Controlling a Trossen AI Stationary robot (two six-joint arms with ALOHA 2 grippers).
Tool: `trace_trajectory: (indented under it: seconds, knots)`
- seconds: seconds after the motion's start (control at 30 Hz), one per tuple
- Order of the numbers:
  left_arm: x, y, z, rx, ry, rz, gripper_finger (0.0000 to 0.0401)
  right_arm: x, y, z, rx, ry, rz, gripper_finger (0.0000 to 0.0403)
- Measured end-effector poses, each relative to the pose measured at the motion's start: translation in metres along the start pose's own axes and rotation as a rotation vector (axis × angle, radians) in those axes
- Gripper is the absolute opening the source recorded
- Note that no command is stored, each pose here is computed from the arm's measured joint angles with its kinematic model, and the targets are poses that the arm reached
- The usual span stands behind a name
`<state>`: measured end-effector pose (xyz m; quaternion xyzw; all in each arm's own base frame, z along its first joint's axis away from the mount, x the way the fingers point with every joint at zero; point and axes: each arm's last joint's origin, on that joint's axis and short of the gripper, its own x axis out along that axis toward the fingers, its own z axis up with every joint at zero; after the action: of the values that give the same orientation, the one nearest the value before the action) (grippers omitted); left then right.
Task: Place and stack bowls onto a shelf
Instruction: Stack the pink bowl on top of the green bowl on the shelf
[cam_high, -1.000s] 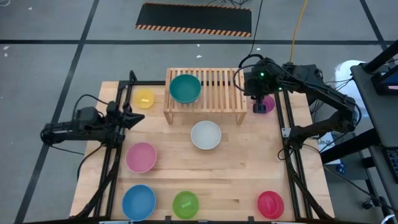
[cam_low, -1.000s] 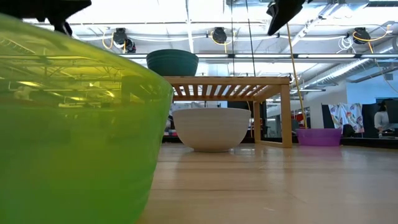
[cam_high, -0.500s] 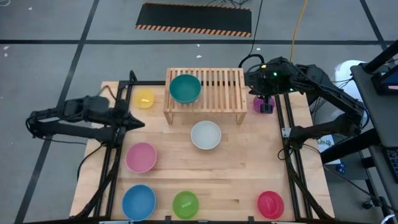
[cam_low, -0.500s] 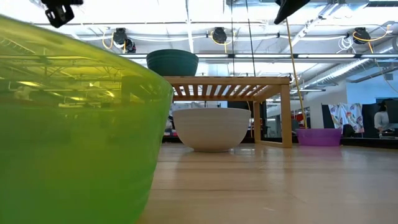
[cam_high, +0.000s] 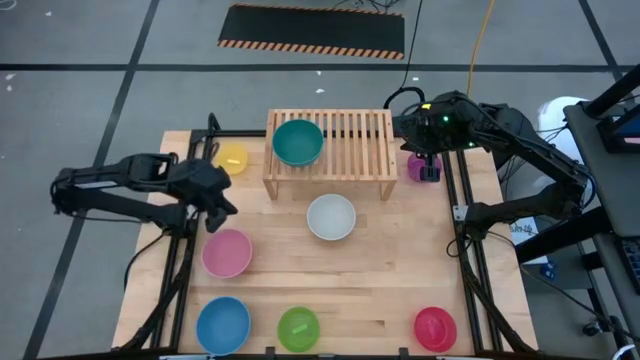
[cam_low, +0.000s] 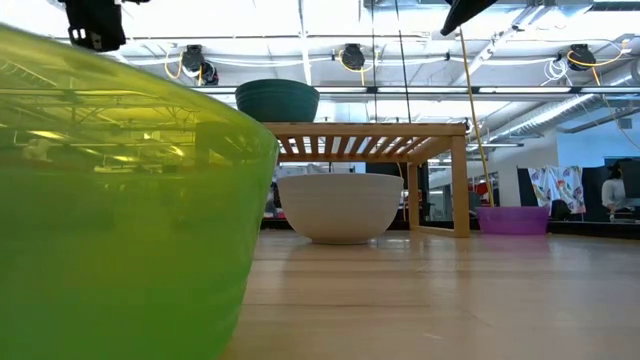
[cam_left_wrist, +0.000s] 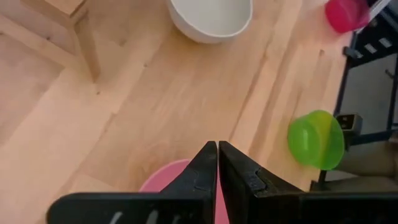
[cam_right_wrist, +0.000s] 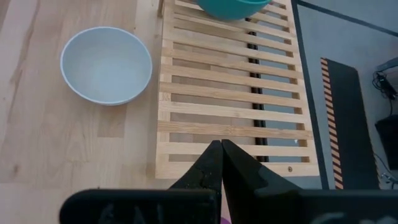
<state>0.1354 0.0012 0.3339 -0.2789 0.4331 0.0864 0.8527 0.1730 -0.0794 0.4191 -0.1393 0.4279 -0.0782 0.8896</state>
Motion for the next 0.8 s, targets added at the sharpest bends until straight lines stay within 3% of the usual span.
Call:
trace_trajectory:
  seconds: [0.17,0.37,0.57,0.8]
  knots:
    - [0.009,-0.001,0.004,-0.051,0.032,0.027,0.0021,0.0,0.0,0.0,0.0,0.0,0.0,0.0]
    - [0.02,0.004,-0.003,-0.096,0.204,0.115,0.0021,0.0,-0.001,0.001,-0.001,-0.013,-0.007,0.0]
    - [0.03,0.004,-0.001,-0.075,0.278,0.158,0.0021,0.0,-0.005,0.008,0.009,-0.084,-0.047,0.0]
    - [0.038,0.003,0.002,0.049,0.313,0.148,0.0018,-0.001,-0.005,0.009,0.005,-0.095,-0.053,0.0]
